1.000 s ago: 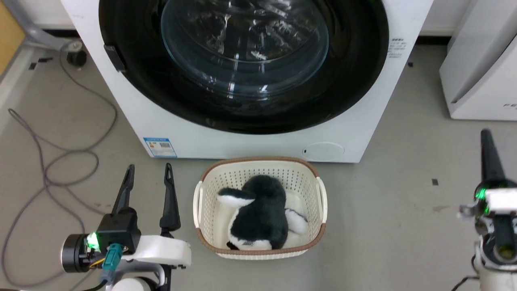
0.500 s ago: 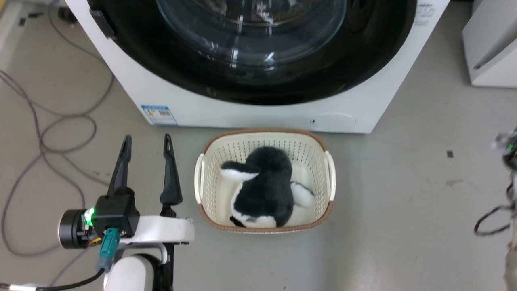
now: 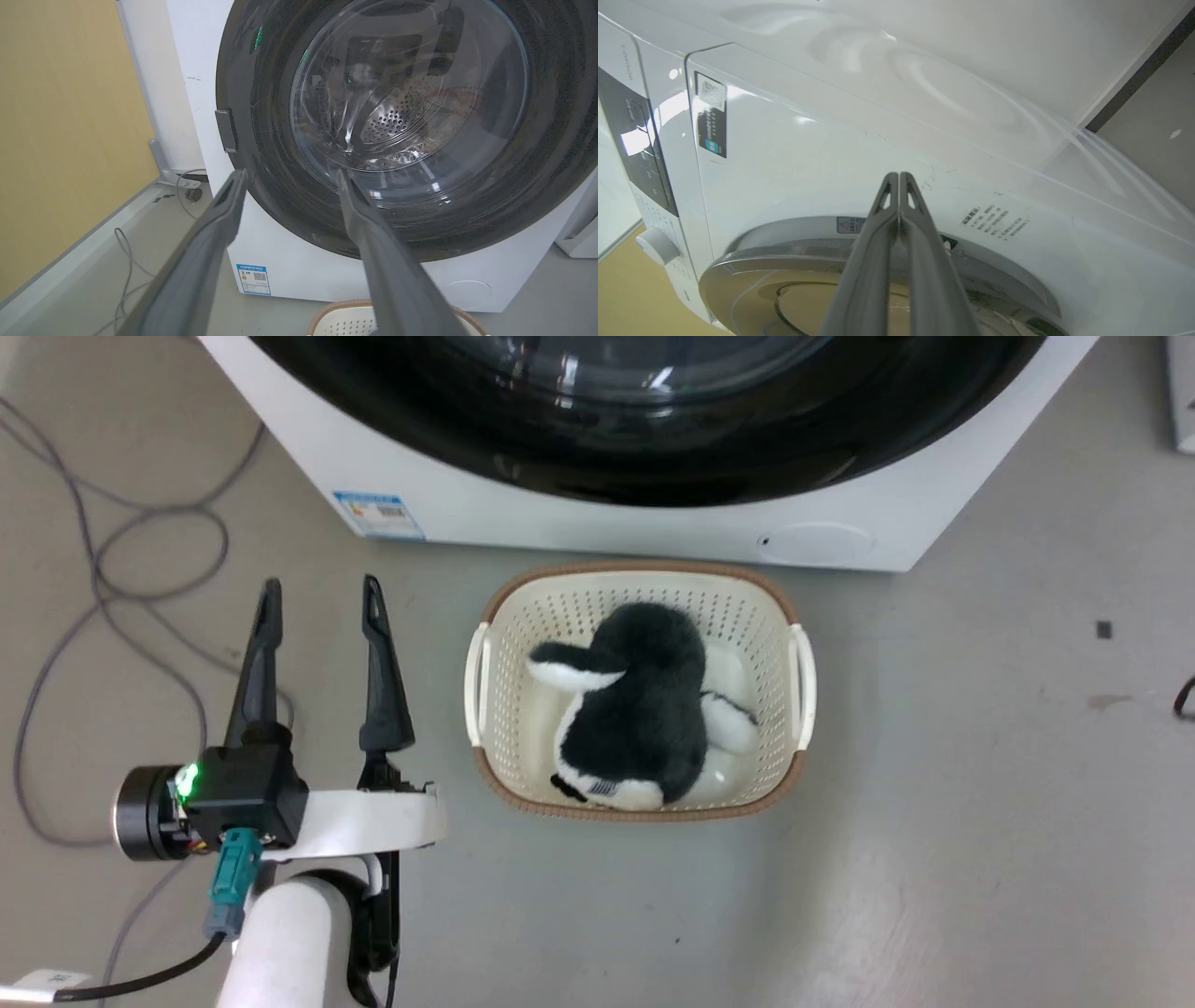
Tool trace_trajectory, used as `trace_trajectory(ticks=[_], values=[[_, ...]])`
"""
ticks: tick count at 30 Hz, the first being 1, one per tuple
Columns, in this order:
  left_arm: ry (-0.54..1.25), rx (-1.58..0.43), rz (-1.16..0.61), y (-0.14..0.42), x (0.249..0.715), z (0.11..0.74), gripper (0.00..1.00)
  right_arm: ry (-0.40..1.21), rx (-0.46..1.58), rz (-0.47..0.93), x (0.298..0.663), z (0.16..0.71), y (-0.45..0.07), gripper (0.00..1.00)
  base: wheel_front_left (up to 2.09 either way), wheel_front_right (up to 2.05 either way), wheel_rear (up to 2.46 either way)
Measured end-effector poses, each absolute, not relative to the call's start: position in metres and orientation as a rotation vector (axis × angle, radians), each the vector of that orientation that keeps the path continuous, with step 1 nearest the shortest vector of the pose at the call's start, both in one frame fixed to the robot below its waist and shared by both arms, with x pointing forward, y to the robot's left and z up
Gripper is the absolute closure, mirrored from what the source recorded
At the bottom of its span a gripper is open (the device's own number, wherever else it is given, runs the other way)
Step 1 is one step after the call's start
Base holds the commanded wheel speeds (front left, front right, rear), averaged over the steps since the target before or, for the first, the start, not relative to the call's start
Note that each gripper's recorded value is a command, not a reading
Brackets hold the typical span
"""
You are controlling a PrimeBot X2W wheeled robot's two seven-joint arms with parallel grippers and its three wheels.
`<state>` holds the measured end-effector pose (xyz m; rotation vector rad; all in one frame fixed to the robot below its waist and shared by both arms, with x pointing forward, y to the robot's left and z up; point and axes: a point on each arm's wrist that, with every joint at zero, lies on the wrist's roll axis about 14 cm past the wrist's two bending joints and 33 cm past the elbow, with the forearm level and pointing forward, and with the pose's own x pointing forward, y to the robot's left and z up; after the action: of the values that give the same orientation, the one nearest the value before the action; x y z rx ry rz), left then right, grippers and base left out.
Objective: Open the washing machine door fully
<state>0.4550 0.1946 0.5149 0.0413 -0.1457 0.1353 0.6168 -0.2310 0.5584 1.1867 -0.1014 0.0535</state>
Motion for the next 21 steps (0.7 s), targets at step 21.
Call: trace_trajectory(ticks=[21], values=[[-0.141, 0.058, 0.196, 0.211, 0.459, 0.506, 0.0, 0.167, 1.138, 0.294, 0.659, 0.543, -0.148, 1.0, 0.0, 0.0, 0.0]])
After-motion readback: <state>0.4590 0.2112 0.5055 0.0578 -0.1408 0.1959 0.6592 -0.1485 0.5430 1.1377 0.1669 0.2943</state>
